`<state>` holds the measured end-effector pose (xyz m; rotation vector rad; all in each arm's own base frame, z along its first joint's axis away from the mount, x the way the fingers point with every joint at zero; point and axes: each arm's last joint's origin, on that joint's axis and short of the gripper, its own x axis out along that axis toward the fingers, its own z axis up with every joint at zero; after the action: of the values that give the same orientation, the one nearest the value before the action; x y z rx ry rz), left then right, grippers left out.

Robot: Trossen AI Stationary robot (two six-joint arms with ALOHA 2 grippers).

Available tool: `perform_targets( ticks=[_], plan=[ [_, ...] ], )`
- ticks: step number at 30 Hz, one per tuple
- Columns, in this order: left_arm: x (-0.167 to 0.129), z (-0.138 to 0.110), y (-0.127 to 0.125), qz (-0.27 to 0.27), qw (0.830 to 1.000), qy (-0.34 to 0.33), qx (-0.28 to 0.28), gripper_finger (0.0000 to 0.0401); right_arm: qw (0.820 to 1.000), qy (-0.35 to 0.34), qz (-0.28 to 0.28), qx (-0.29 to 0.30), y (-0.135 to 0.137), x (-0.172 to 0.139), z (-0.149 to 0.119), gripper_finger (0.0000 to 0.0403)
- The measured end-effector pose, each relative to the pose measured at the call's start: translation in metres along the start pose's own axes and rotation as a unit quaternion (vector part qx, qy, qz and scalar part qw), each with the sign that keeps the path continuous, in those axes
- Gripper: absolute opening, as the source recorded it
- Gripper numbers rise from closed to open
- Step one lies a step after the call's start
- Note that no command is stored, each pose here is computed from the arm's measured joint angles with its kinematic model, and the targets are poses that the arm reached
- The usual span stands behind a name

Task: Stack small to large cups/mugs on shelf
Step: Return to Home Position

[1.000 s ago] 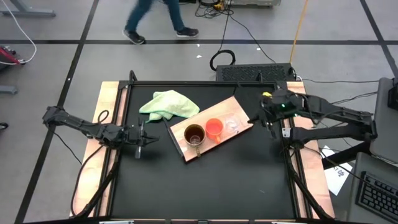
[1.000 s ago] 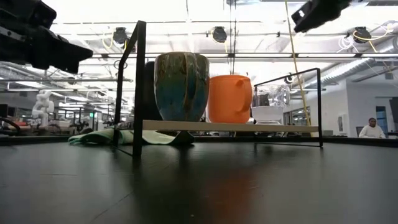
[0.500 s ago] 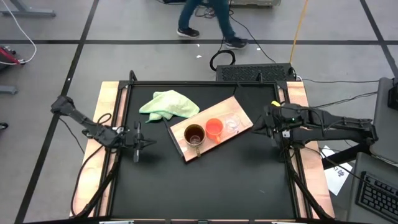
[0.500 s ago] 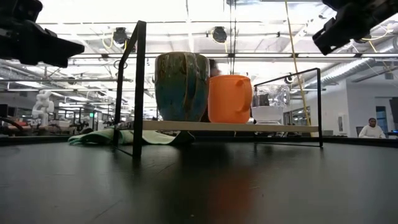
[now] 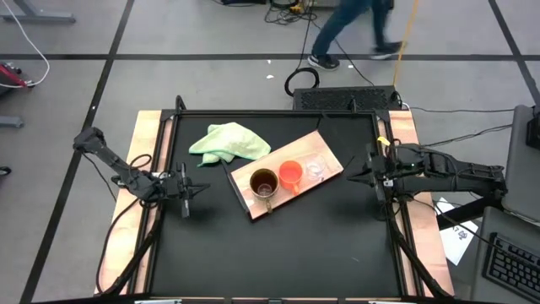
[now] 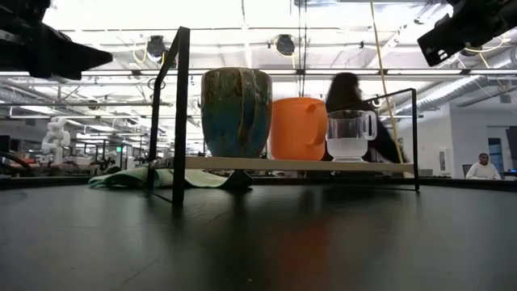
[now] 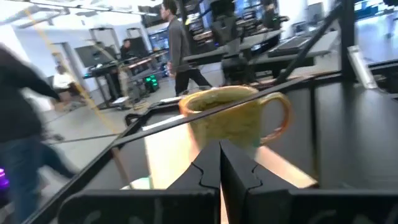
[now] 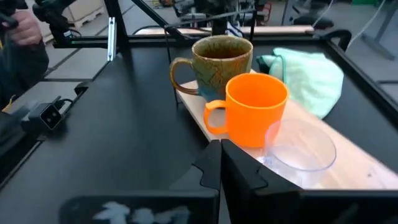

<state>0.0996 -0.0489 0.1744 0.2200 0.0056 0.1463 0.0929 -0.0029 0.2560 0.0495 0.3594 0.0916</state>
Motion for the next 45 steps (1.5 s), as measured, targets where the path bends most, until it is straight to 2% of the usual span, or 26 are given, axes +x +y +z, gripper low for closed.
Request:
perform_targets(
  ticks=[7,16,26,30,35,39,45],
  plan=[
    [0.007,-0.008,0.012,0.008,0.999,0.026,0.019,0.0000,1.000,-0.006,0.002,-0.021,0.000,-0.002,0.000,0.0000],
    [0.010,-0.012,0.028,0.000,1.000,0.025,0.002,0.0000,1.000,-0.016,0.002,-0.014,0.000,0.001,-0.015,0.0000],
    [0.006,-0.016,0.040,-0.018,0.999,0.021,-0.031,0.0000,0.997,-0.077,0.005,0.022,0.001,-0.006,-0.015,0.0000],
    [0.006,-0.016,0.041,-0.046,0.998,0.013,-0.034,0.0000,0.996,-0.082,0.021,0.031,0.000,0.005,-0.029,0.0000],
    [0.007,-0.017,0.043,-0.045,0.998,0.017,-0.035,0.0000,0.994,-0.094,0.039,0.038,-0.001,0.018,-0.044,0.0000],
    [0.007,-0.017,0.043,-0.056,0.998,0.018,-0.037,0.0000,0.992,-0.113,0.054,0.024,-0.001,0.023,-0.047,0.0000],
    [0.007,-0.018,0.044,-0.069,0.996,0.020,-0.044,0.0000,0.991,-0.105,0.078,0.007,0.002,0.026,-0.053,0.0000]
  ],
)
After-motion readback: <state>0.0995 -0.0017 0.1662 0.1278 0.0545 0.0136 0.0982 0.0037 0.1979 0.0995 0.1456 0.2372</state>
